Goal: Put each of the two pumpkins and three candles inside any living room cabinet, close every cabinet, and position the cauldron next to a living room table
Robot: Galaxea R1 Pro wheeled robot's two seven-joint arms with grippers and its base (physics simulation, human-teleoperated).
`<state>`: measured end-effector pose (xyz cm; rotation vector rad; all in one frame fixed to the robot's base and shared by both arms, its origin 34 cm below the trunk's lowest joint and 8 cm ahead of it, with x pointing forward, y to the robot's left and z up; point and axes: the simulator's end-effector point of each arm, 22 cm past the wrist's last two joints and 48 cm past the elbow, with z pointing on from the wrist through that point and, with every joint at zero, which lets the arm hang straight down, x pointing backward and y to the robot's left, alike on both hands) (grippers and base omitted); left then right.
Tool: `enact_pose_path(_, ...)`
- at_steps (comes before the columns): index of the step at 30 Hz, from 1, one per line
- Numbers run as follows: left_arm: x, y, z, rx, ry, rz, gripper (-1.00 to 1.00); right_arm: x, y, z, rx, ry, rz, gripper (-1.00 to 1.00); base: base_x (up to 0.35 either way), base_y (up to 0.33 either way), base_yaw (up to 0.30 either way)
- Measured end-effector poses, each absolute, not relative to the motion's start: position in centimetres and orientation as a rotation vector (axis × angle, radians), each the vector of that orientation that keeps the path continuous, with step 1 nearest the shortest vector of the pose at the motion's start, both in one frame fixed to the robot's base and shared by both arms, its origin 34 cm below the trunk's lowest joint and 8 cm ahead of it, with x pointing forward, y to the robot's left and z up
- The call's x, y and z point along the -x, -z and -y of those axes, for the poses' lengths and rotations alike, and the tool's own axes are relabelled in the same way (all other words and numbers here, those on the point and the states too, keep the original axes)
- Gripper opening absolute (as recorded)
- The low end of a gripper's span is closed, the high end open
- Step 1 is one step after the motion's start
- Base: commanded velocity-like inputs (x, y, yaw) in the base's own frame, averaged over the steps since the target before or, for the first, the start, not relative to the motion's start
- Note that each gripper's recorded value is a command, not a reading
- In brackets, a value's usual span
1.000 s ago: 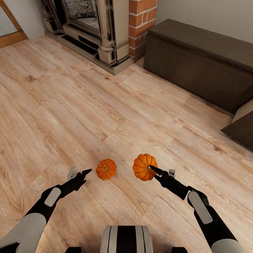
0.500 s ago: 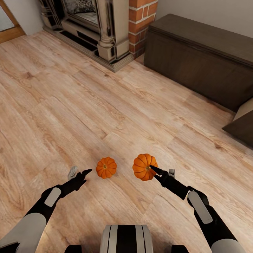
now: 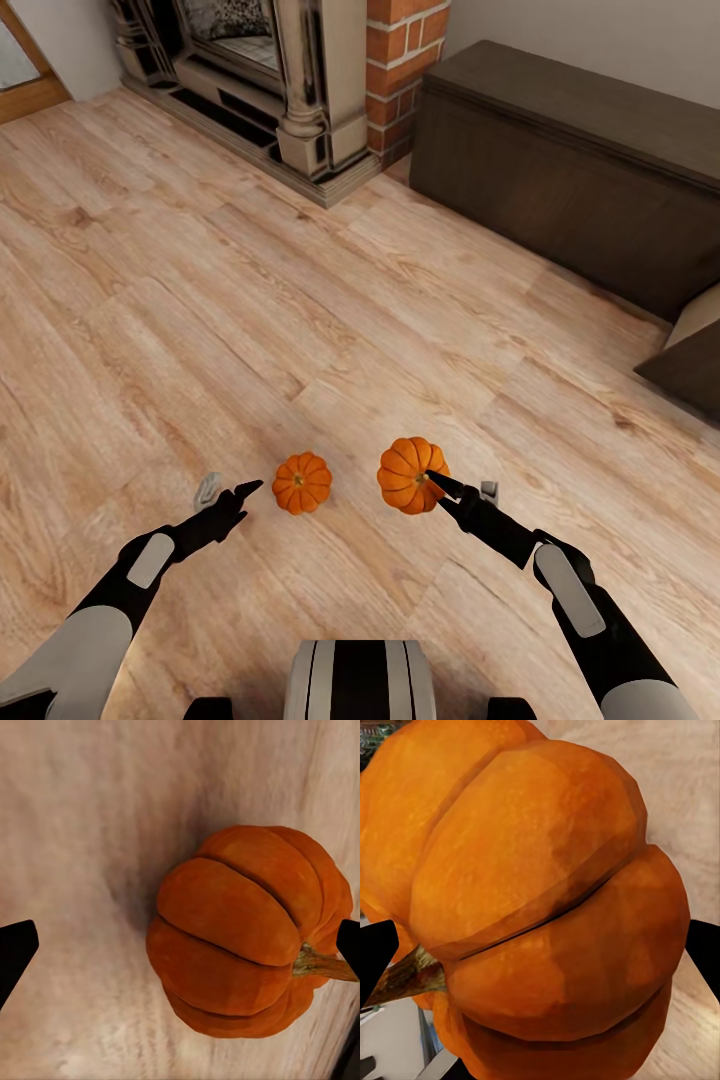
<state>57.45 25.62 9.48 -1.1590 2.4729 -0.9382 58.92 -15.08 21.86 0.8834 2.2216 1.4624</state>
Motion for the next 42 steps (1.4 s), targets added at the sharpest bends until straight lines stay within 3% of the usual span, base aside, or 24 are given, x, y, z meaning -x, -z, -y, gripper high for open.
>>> enact_pose_path(42, -57.70, -9.84, -25.41, 1.148, 0.955, -2.466, 1.00, -59.04, -22.03, 15.32, -0.889, -1.460, -2.213, -1.00, 0.010, -0.011, -0.020)
